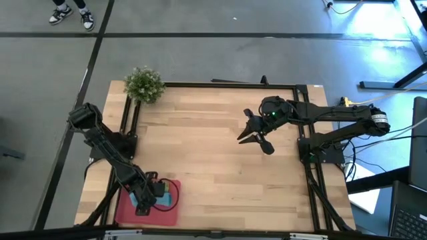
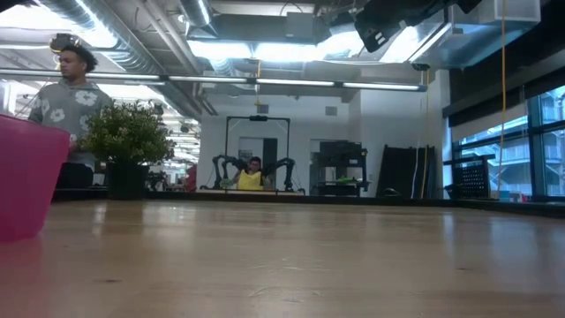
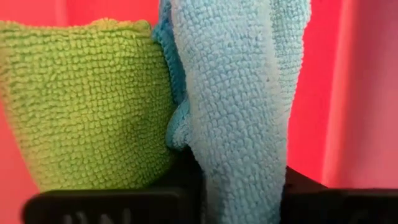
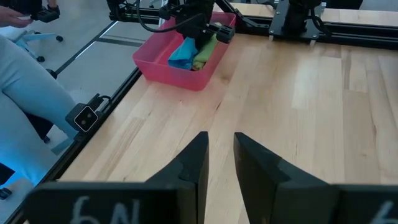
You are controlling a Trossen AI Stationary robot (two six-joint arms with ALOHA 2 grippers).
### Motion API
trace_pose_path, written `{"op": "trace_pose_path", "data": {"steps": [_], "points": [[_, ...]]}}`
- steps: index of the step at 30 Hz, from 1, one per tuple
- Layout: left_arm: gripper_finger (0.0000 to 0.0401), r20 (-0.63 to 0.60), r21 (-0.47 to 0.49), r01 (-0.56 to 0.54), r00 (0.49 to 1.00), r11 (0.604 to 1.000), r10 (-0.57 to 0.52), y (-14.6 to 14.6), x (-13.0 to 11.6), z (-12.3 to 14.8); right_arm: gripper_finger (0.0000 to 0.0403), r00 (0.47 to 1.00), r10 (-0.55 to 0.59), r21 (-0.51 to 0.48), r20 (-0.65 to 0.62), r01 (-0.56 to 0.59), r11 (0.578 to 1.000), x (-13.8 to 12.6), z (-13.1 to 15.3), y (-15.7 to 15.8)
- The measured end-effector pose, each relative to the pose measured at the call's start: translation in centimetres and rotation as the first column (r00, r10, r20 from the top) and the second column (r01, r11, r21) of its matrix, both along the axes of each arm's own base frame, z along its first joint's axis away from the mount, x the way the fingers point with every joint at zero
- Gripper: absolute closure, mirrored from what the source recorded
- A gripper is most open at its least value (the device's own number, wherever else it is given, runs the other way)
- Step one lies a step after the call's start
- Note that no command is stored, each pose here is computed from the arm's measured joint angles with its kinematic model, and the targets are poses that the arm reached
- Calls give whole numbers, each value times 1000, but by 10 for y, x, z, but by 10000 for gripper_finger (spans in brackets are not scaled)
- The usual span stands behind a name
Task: Roll microfiber towels into tight, uniform cylinder then place into a basket
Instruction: Put the folded microfiber blue towel into the bin
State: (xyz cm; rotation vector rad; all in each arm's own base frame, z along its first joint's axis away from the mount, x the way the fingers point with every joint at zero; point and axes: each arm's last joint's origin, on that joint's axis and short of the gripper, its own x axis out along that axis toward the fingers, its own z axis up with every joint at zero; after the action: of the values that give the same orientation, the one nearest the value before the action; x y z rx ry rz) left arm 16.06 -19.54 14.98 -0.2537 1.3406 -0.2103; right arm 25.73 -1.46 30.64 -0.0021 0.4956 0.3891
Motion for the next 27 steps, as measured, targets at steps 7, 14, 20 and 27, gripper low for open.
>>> {"op": "trace_pose_path", "data": {"steps": [7,14,20,27], "points": [[248,-1,-3,19,1000,1000,-19,-1,-1,0,326,1000,0,0,0,0,1000,0,0,0],[185,-4,-8,36,999,999,-36,-2,-1,1,326,1000,0,0,0,0,1000,0,0,0],[141,-11,-54,51,999,997,-52,-4,0,2,326,1000,0,0,0,0,1000,0,0,0],[115,-10,-71,23,1000,997,-24,-4,0,6,326,1000,0,0,0,0,1000,0,0,0]]}}
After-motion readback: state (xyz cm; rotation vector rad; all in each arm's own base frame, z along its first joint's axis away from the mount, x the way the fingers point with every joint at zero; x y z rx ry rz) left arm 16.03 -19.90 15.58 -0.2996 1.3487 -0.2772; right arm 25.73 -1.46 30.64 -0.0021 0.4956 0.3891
